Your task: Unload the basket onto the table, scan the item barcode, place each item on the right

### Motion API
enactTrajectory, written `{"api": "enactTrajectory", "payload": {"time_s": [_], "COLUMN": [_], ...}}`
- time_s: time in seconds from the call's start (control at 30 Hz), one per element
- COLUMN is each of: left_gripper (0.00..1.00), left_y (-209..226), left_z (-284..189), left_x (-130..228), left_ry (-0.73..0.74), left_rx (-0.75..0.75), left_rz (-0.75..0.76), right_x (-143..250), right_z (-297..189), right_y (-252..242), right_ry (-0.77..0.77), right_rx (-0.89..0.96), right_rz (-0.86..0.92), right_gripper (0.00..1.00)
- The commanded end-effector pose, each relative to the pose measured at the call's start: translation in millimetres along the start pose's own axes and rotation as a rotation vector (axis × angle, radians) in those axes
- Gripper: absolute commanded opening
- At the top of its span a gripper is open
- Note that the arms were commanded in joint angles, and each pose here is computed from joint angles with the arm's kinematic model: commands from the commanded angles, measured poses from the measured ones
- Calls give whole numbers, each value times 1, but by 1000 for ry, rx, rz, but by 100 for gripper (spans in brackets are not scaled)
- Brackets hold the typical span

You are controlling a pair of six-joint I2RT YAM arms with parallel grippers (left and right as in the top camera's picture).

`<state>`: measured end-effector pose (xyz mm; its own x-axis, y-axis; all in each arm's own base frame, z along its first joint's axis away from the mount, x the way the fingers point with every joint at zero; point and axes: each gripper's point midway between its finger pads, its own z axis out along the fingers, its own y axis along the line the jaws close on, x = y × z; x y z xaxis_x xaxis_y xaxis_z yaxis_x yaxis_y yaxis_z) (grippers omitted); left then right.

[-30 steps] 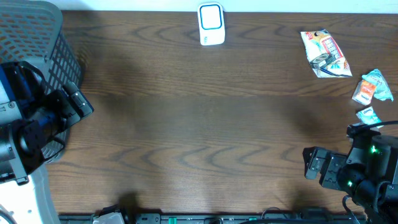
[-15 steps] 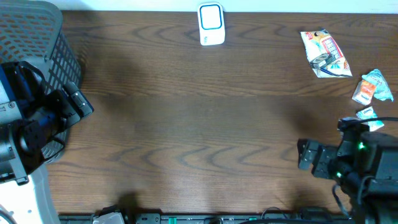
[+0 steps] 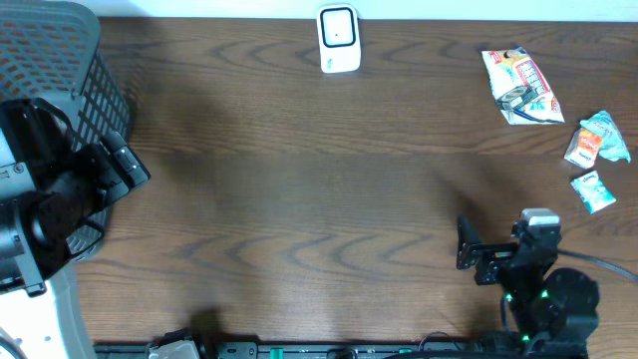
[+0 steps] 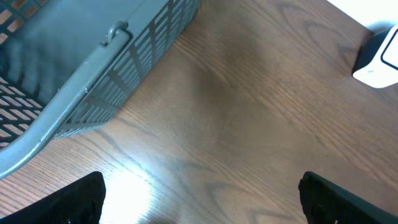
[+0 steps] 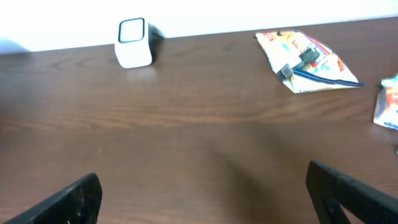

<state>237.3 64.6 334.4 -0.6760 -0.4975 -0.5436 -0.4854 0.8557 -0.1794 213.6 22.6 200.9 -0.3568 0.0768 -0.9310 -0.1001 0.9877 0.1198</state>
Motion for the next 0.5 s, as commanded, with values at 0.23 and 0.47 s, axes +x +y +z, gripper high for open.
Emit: {"api": "enactTrajectory", "payload": {"time_s": [0.23,0.47], "left_gripper": [98,98], "left_y": [3,3], "left_z": [1,1], "left_x": [1,1], "left_ry": [5,5], "left_rx": [-14,-14], "left_rz": [-6,-6], "right_x": [10,9], "right_z": [21,32], "right_y": [1,0], "right_ry": [-214,-314], "right_rx": [-37,-46], "right_rz": [-54,-69], "right_gripper": [99,99]}}
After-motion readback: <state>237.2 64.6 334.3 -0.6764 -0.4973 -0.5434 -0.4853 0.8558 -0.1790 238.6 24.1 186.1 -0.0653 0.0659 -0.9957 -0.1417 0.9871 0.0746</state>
